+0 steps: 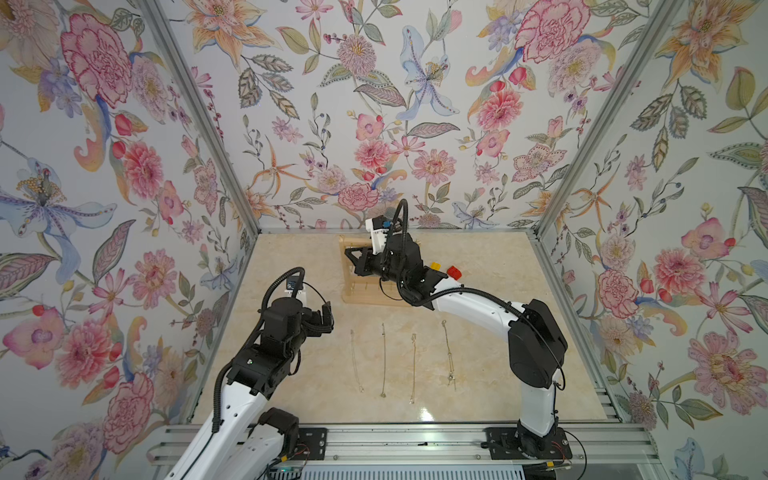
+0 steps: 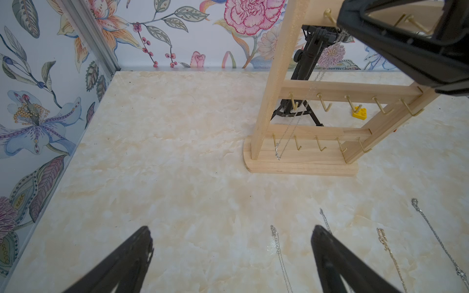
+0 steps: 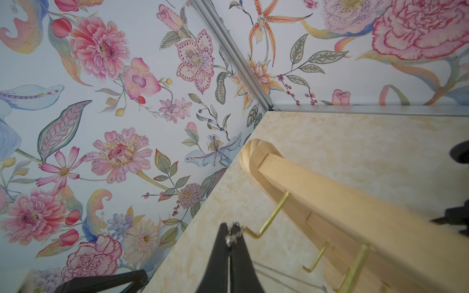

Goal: Take the necklace off the jewelry display stand
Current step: Take off the necklace from the stand.

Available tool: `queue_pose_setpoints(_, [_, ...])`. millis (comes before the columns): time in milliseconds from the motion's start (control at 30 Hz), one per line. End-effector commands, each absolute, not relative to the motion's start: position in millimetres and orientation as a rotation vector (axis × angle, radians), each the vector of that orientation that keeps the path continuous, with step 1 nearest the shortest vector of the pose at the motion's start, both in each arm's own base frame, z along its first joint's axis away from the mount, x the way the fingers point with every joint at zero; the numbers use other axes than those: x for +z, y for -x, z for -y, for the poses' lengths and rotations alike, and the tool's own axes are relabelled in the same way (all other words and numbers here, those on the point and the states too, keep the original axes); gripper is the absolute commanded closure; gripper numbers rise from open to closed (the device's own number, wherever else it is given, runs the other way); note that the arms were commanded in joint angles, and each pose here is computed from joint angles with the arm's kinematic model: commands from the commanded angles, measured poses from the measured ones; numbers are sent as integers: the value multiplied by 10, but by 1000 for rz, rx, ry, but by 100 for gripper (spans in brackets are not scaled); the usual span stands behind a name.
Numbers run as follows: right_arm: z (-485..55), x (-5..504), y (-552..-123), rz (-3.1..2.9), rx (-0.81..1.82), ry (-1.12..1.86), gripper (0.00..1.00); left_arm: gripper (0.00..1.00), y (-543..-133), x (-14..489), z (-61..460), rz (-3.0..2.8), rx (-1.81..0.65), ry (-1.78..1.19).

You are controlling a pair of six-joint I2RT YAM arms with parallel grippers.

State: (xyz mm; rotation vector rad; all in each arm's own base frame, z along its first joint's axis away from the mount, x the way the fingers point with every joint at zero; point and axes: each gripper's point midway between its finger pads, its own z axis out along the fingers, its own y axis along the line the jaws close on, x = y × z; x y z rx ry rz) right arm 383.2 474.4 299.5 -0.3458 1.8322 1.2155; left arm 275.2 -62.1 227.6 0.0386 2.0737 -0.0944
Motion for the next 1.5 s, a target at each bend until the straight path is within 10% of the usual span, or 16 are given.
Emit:
queue_pose_setpoints(0, [-4728, 3370, -3846, -1751, 1264, 336, 100, 1, -2757, 2278, 585, -2063, -81, -42])
queue_pose_setpoints(1467, [-4601, 3868, -3332, -1652, 1232, 456, 100, 1, -2687, 2457, 464, -1988, -55, 10])
